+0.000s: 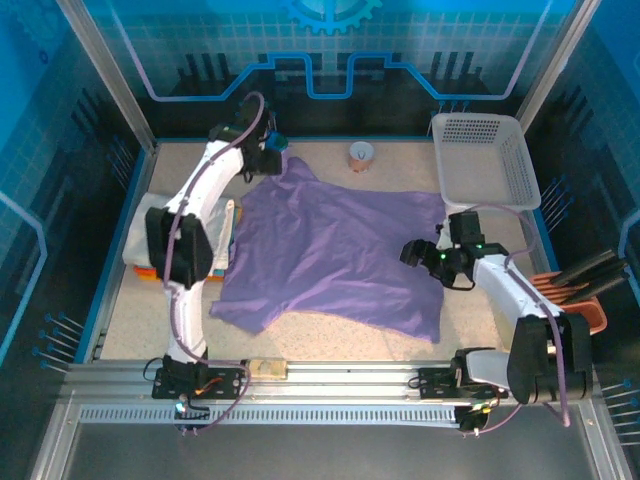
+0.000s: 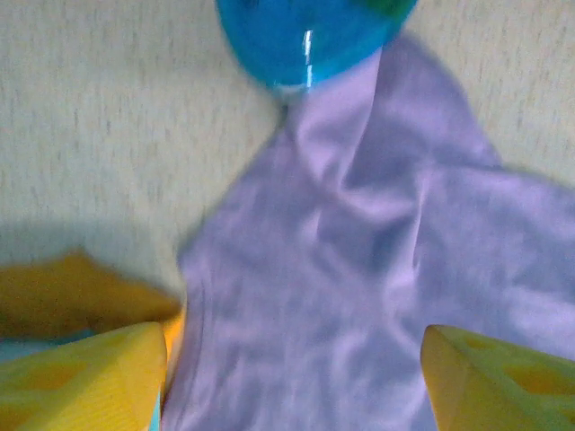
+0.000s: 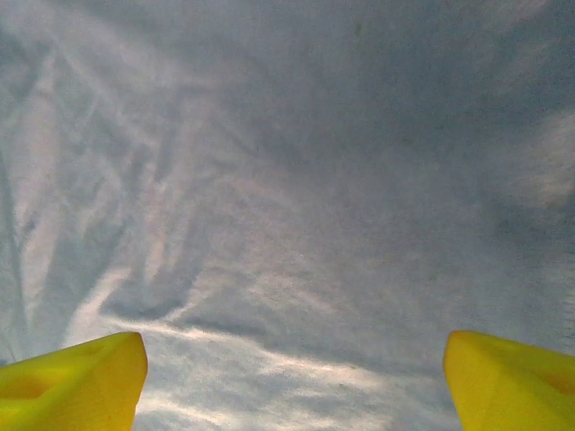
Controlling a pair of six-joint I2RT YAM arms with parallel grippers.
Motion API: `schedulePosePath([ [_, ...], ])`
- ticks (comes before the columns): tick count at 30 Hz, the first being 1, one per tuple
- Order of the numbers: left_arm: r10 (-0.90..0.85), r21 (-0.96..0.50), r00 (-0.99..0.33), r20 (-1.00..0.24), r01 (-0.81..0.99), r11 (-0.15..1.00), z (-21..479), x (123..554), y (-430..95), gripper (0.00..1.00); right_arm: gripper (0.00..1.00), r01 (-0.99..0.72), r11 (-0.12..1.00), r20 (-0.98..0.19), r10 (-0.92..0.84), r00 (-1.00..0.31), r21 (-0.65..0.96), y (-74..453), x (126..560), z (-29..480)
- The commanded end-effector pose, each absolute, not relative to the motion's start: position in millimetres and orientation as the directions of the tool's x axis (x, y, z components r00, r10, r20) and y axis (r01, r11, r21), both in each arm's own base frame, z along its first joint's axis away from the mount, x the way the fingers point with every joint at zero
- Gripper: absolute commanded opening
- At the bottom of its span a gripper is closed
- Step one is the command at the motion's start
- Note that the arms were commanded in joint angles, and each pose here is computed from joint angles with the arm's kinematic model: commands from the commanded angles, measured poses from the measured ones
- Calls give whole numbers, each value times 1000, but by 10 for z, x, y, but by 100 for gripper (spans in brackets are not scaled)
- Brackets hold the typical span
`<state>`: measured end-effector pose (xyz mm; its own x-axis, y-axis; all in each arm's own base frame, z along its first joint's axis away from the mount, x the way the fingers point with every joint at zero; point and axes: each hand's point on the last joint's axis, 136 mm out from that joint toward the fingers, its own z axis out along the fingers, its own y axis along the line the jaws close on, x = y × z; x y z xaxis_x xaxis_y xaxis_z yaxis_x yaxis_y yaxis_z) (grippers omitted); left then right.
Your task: Fold and stack the t-shirts
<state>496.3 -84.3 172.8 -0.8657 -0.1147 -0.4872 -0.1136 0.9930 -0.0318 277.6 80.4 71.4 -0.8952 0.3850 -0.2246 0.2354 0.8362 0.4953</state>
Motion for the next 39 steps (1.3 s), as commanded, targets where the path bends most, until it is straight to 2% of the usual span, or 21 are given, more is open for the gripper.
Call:
schedulePosePath([
  [1,-213,-150,-863,-458,-161,975,1816,4425,-908,75,86,242,827,-180,377,-909,508,912,2797,525],
  [6,-289,-177,-886,-362,-239,955,1511,3635,-813,75,85,256,827,-136,367,-920,500,939,2966,349],
  [13,-297,-150,-933,-205,-270,951,1175,2801,-705,74,85,318,802,-38,389,-920,506,839,3189,196],
  [19,-345,-164,-929,-132,-323,932,1068,2394,-678,73,85,398,805,-83,478,-874,440,403,3425,245],
  [24,-369,-177,-929,-26,-359,916,822,2117,-738,66,86,404,821,-153,496,-855,403,225,3540,400],
  [28,-386,-205,-922,23,-383,901,693,1933,-867,61,93,390,824,-198,498,-844,412,242,3467,609],
  [31,-392,-161,-920,24,-391,906,664,1791,-915,59,100,384,829,-237,501,-832,406,223,3325,810],
  [34,-426,-113,-904,37,-427,897,539,1631,-891,56,100,384,828,-251,506,-825,408,243,3120,939],
  [36,-448,-82,-893,40,-449,890,434,1536,-866,52,100,423,820,-219,526,-822,385,224,2884,883],
  [39,-478,-65,-879,3,-477,877,356,1514,-815,49,100,458,819,-203,542,-816,346,172,2628,853],
])
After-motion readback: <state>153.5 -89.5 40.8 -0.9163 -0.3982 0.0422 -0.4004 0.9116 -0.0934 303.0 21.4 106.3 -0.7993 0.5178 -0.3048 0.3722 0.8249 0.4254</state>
